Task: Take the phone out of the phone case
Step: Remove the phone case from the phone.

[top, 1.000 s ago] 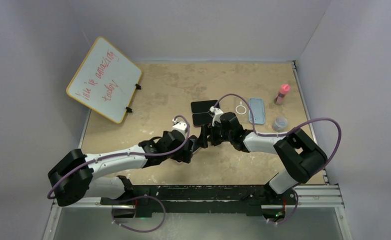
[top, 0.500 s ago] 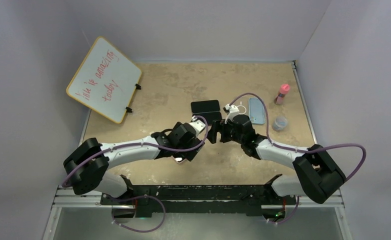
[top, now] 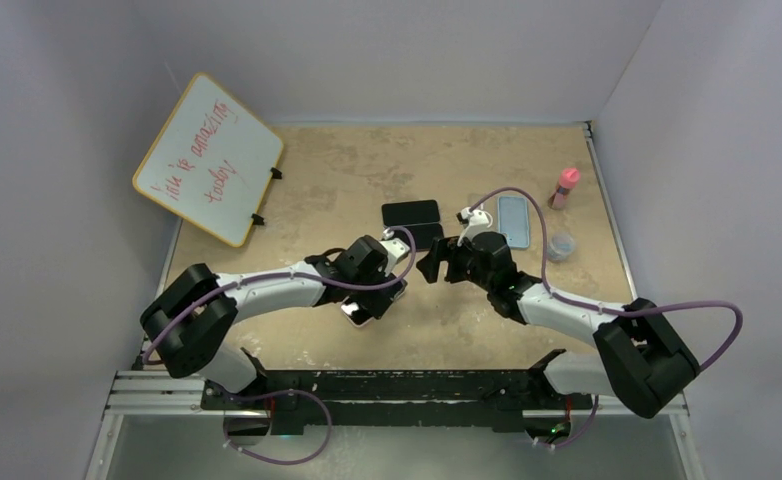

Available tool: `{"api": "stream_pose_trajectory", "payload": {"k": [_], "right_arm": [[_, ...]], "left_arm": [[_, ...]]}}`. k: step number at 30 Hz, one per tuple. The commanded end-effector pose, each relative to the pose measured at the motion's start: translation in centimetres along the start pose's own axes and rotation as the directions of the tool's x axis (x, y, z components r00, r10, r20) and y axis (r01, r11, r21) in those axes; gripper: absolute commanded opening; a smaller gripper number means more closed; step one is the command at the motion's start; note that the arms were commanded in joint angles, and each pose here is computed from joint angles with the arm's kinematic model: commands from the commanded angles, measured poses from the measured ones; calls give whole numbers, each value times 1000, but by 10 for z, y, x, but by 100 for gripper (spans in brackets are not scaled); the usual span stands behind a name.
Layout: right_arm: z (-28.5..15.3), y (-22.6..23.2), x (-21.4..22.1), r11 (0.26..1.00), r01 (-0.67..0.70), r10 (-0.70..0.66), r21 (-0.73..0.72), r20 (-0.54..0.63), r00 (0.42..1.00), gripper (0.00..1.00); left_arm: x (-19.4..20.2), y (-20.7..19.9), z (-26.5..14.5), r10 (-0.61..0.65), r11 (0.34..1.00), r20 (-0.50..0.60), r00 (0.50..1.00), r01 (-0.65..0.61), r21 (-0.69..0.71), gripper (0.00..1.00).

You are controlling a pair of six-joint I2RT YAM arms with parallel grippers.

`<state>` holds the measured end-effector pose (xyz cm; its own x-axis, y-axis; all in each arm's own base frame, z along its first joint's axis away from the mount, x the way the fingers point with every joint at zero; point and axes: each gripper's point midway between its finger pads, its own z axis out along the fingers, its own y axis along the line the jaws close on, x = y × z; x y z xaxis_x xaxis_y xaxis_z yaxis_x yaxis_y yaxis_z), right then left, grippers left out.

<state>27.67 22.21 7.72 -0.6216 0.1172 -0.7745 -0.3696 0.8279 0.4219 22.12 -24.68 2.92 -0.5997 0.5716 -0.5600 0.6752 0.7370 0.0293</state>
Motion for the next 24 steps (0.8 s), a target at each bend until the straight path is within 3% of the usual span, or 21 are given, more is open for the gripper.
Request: {"api": "stream_pose_trajectory", "payload": {"k": [1,16,24], "right_arm": [[-1,-1,-9,1000,1,-1,4,44,999,89],[0,2,-7,1000,4,-3,-16,36,999,89],[1,5,-7,999,-5,6,-32,26,1000,88]], "left_arm": [[1,-2,11,12,999,-15,1000,-12,31,100],[29,-11,28,21,998,-155,988,-10,70,99],[4,-33,18,54,986,14,998,-56,158,69]]}}
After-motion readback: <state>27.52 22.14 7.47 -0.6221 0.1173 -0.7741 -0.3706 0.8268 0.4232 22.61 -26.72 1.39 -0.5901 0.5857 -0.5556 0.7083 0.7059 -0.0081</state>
